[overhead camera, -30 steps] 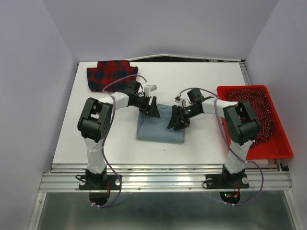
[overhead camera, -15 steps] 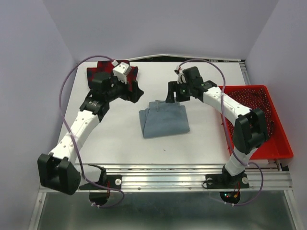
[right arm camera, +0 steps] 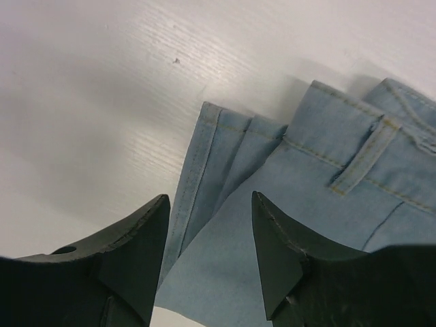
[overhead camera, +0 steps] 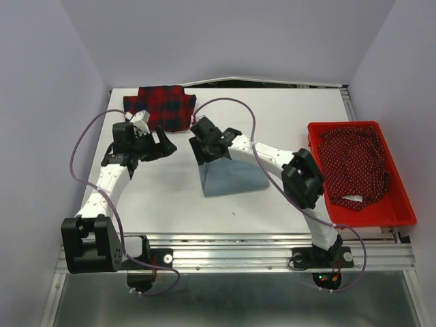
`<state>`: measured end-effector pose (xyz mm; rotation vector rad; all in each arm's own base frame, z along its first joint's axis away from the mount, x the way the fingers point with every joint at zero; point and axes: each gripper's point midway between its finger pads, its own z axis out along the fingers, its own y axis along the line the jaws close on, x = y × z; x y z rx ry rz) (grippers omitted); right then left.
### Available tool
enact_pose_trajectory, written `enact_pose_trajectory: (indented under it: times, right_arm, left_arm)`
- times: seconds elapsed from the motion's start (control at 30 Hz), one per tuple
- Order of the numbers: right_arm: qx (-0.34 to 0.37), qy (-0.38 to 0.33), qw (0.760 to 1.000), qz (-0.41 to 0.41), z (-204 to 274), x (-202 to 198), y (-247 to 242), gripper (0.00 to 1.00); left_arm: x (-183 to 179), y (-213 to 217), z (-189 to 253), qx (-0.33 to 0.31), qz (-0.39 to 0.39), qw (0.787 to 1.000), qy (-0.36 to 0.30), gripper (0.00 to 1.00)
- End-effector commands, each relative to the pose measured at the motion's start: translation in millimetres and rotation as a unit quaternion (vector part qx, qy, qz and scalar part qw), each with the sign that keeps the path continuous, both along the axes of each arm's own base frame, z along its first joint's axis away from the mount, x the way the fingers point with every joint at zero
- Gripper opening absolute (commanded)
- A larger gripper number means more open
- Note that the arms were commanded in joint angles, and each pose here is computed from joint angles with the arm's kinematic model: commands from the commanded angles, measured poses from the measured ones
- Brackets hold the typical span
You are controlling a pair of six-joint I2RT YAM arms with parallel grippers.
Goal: Fold and stack the skirts
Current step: Neatly place the folded skirt to the corner
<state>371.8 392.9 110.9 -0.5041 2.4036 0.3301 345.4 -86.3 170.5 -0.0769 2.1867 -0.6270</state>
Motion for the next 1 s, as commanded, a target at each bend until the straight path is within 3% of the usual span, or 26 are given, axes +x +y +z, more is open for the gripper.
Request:
enact_pose_trajectory:
  times: [0.0,0.23,0.37,0.47,0.53,0.57,0.7,0.97]
  right_arm:
    - [-0.031,-0.041,0.998,-0.033,9,5,6,0.57]
    - [-0.076,-0.013,0.996,-0.035,-41,0,3,0.58]
    - [-0.092,-0.005,0.995,-0.03,-57,-5,3,0.66]
    - [-0.103,0.006,0.994,-0.028,-70,-8,1,0.66]
    - [-0.11,0.012,0.994,-0.027,-79,-9,0,0.59]
    - [-0.116,0.021,0.993,-0.024,-90,-11,0,0.51]
    - [-0.115,0.043,0.992,-0.009,-104,-17,5,0.31]
    - [-0.049,0.033,0.998,-0.018,-54,16,6,0.01]
  left_arm:
    - [-1,0,6,-0.055,0.002,0.998,0.001,0.88]
    - [-10,2,-9,-0.054,0.005,0.998,0.011,0.88]
    - [-13,-1,-15,-0.061,0.003,0.998,0.011,0.89]
    - [-17,-6,-19,-0.08,-0.003,0.997,0.013,0.9]
    - [-17,-5,-24,-0.081,0.0,0.997,0.015,0.9]
    - [-16,-4,-26,-0.079,0.003,0.997,0.017,0.9]
    - [-18,-2,-46,-0.078,0.018,0.996,0.049,0.87]
    - [-37,-30,-69,-0.141,-0.042,0.986,0.085,0.83]
